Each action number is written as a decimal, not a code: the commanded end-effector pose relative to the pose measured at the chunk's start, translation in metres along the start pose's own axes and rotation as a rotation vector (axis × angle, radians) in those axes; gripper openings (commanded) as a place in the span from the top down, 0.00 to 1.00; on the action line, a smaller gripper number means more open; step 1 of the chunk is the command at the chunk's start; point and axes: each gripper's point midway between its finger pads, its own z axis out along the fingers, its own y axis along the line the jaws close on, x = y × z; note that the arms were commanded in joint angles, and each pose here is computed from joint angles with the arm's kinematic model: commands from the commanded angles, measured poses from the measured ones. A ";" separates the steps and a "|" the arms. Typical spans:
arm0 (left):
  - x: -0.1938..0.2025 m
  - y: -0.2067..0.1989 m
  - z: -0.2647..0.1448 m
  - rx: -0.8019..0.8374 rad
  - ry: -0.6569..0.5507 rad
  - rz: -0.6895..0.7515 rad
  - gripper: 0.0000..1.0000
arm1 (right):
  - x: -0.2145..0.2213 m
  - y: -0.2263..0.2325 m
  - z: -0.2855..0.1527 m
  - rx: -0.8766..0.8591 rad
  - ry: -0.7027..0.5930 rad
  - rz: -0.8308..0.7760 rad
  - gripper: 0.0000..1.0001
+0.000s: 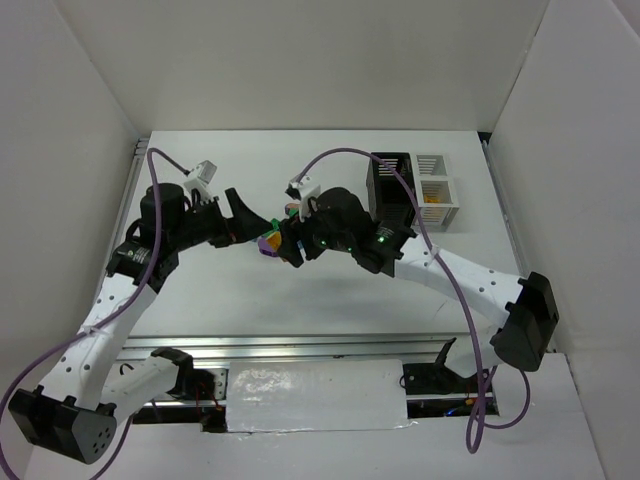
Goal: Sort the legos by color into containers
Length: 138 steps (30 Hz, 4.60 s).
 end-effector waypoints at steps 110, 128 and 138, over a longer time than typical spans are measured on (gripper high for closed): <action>0.004 -0.022 -0.031 0.141 -0.087 0.341 1.00 | 0.000 -0.340 -0.111 1.179 -0.257 0.360 0.99; 0.007 -0.027 -0.029 0.178 -0.066 0.345 1.00 | -0.002 -0.338 -0.094 1.099 -0.244 0.372 0.07; 0.005 -0.052 -0.031 0.302 -0.062 0.298 1.00 | -0.045 -0.220 -0.074 0.457 -0.291 0.311 0.02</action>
